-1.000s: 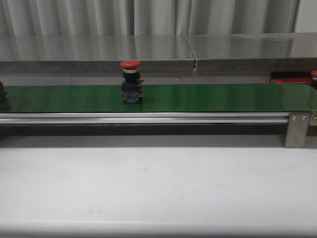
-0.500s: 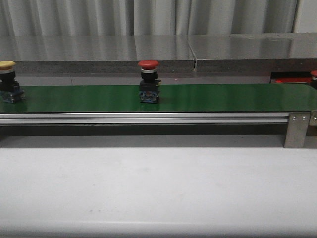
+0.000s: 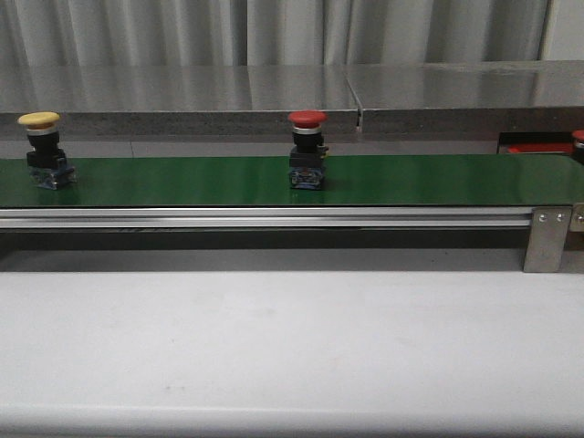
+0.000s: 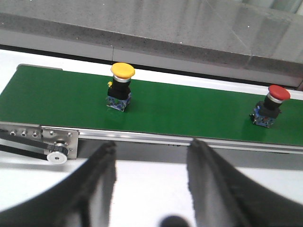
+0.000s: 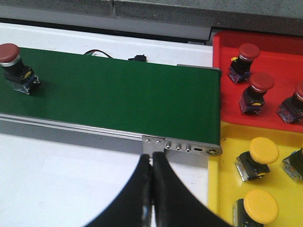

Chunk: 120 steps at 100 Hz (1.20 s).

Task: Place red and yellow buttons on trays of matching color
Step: 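Reach the right gripper to the red button at the belt's end and grasp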

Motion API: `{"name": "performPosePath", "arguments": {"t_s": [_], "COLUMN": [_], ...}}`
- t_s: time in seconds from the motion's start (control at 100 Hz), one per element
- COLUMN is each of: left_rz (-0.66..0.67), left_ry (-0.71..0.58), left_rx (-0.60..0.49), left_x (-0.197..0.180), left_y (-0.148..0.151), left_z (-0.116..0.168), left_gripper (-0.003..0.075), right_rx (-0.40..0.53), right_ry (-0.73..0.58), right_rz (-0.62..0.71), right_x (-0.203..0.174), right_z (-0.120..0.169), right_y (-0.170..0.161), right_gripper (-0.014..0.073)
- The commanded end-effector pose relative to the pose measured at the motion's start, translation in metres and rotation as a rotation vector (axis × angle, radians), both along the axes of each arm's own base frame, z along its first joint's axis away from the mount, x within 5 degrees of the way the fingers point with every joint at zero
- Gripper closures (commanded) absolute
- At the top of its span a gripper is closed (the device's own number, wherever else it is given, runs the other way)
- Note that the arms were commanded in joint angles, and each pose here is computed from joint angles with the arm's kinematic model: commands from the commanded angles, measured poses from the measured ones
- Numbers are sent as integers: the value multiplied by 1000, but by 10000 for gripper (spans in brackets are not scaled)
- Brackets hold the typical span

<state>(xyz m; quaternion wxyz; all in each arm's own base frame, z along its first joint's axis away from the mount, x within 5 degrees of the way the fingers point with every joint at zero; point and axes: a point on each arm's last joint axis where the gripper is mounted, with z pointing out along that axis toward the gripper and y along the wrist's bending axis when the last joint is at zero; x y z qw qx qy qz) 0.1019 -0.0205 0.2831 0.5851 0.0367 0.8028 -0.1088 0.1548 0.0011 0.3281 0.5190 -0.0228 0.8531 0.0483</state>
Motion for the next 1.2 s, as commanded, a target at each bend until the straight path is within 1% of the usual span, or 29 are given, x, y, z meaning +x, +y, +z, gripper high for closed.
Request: {"name": "performPosePath", "arguments": {"t_s": [0.0, 0.06, 0.08, 0.17, 0.24, 0.31, 0.34, 0.36, 0.43, 0.45, 0.48, 0.53, 0.57, 0.65, 0.8, 0.99, 1.19], "left_rz": [35, 37, 40, 44, 44, 44, 44, 44, 44, 44, 44, 44, 44, 44, 44, 44, 44], "left_ry": [-91, -91, -92, -98, -97, -97, -97, -97, -97, -97, -97, -97, -97, -97, -97, -97, -97], "left_rx": [-39, -44, -47, -59, -61, -61, -61, -61, -61, -61, -61, -61, -61, -61, -61, -61, -61], "left_x": [-3, -4, -4, -4, -4, -4, -4, -4, -4, -4, -4, -4, -4, -4, -4, -4, -4], "left_y": [2, 2, 3, 3, 3, 3, 3, 3, 3, 3, 3, 3, 3, 3, 3, 3, 3], "left_z": [7, 4, 3, 4, 4, 4, 4, 4, 4, 4, 4, 4, 4, 4, 4, 4, 4], "left_gripper": [592, 716, 741, 739, 739, 739, 739, 739, 739, 739, 739, 739, 739, 739, 739, 739, 739], "right_rx": [0, 15, 15, 16, 18, 19, 19, 19, 18, 20, 25, 43, 64, 90, 96, 101, 91], "right_ry": [-91, -93, -91, -85, -73, -68, -68, -68, -70, -70, -70, -72, -78, -88, -43, 21, 125], "right_rz": [-22, -22, -22, -20, -15, -12, -12, -12, -13, -13, -14, -14, -15, -16, 9, 41, 132], "right_x": [1, 1, 2, 2, 2, 2, 2, 2, 2, 2, 2, 2, 2, 3, 18, 61, 119], "right_z": [14, 14, 14, 13, 12, 12, 12, 12, 12, 12, 12, 12, 13, 16, 26, 33, 21], "right_y": [-2, -1, -1, -1, 0, 0, 0, 0, 0, 0, 0, 1, 1, 2, 3, 4, 20], "right_gripper": [662, 662, 662, 650, 589, 468, 389, 354, 161, 129, 57, -18, -57, -66, -59, -59, -59]}}
